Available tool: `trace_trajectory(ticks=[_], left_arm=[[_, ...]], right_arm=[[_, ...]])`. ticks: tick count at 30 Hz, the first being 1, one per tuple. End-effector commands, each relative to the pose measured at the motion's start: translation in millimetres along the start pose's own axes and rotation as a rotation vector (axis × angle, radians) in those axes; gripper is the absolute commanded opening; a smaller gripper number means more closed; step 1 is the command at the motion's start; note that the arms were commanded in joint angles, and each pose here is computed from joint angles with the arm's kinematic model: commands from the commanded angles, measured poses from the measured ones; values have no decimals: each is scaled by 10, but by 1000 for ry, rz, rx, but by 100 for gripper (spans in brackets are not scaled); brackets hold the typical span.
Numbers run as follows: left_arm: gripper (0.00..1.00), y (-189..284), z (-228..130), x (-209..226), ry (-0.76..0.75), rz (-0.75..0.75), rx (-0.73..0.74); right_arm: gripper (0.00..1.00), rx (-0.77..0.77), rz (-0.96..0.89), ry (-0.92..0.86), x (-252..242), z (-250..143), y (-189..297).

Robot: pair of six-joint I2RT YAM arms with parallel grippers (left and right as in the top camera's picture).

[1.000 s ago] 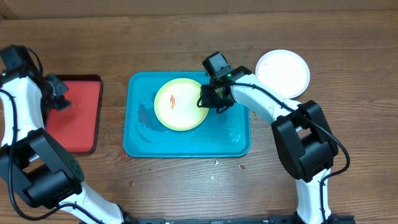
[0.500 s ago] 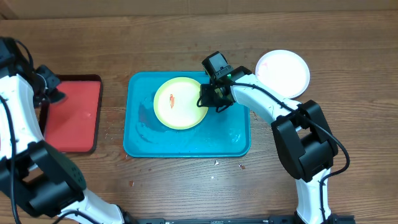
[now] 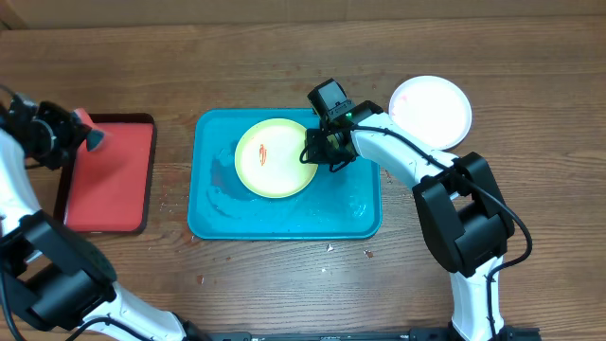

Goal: Clean dirty plates on tray and stack at the side
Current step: 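Lift the green sponge from the red tray with the left gripper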

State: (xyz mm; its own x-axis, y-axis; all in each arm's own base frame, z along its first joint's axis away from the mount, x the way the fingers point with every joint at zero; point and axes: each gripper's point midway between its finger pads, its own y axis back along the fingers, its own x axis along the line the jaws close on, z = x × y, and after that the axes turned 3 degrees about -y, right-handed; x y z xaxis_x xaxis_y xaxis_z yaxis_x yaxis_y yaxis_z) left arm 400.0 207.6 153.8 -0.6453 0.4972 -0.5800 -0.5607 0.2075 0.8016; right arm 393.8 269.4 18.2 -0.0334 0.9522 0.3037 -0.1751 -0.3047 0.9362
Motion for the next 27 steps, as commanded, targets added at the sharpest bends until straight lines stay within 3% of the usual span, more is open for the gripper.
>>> trace_trajectory(ticks=[1, 9, 22, 24, 27], left_arm=[[4, 116, -60, -240, 55, -223, 73], [4, 362, -35, -365, 103, -421, 113], [4, 395, -20, -348, 115, -433, 112], [4, 371, 6, -299, 98, -403, 93], [4, 157, 119, 154, 94, -144, 15]], right_arm=[[4, -4, -5, -2, -16, 12, -35], [4, -4, -4, -2, -14, 13, -35], [4, -3, -4, -2, -15, 11, -35], [4, -4, -4, -2, -15, 12, -35], [4, -8, -2, -1, -10, 22, -35]])
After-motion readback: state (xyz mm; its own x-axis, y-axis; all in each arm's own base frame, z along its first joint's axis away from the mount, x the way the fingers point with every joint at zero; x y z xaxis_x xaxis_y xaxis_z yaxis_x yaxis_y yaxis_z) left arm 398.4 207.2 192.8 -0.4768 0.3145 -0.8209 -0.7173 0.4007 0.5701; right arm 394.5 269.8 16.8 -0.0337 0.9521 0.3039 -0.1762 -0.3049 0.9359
